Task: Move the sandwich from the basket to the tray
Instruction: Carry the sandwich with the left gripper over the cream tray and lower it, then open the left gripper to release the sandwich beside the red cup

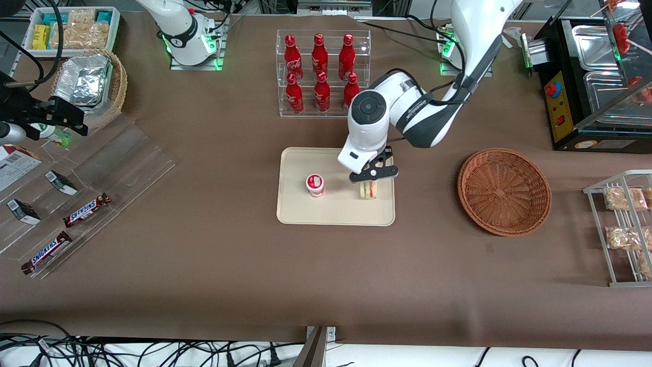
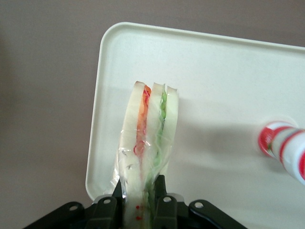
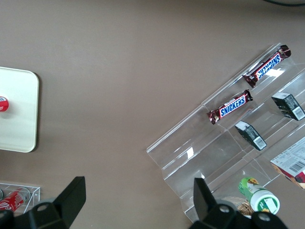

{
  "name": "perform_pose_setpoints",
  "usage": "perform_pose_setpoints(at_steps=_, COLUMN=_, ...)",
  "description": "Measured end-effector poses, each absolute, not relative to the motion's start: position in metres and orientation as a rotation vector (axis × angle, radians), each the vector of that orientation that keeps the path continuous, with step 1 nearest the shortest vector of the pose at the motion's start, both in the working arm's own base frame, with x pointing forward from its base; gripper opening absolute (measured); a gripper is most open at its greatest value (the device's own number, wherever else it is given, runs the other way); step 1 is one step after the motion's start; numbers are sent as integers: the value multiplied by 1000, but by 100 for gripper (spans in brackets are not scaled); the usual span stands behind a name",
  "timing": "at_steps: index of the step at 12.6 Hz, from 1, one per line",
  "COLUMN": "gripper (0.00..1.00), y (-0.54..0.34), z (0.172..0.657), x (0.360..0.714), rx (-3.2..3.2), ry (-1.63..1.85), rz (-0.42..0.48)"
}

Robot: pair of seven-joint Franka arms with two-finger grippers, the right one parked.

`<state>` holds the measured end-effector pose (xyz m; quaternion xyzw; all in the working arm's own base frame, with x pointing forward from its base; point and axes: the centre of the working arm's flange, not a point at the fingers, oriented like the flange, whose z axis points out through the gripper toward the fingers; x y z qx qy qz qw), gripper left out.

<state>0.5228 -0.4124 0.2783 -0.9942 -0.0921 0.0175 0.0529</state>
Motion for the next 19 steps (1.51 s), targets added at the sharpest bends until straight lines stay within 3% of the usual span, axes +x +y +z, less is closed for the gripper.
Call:
perform_pose_setpoints(at_steps=11, gripper=29, y=-419, z=248, x=537, rx=-3030, ry=-317, rz=51)
perform_pose_setpoints(at_steps=14, gripper=33, y=-419, z=246, x=537, rx=-3023, ry=-305, rz=39)
perform_pose_setpoints(at_steps=15, gripper=39, y=-418, z=246, x=538, rx=-3017, ry=-294, rz=21)
perform_pose_setpoints(at_steps=19, gripper=81, y=-415, z=252, x=546, rx=-3018, ry=-309, rz=-2)
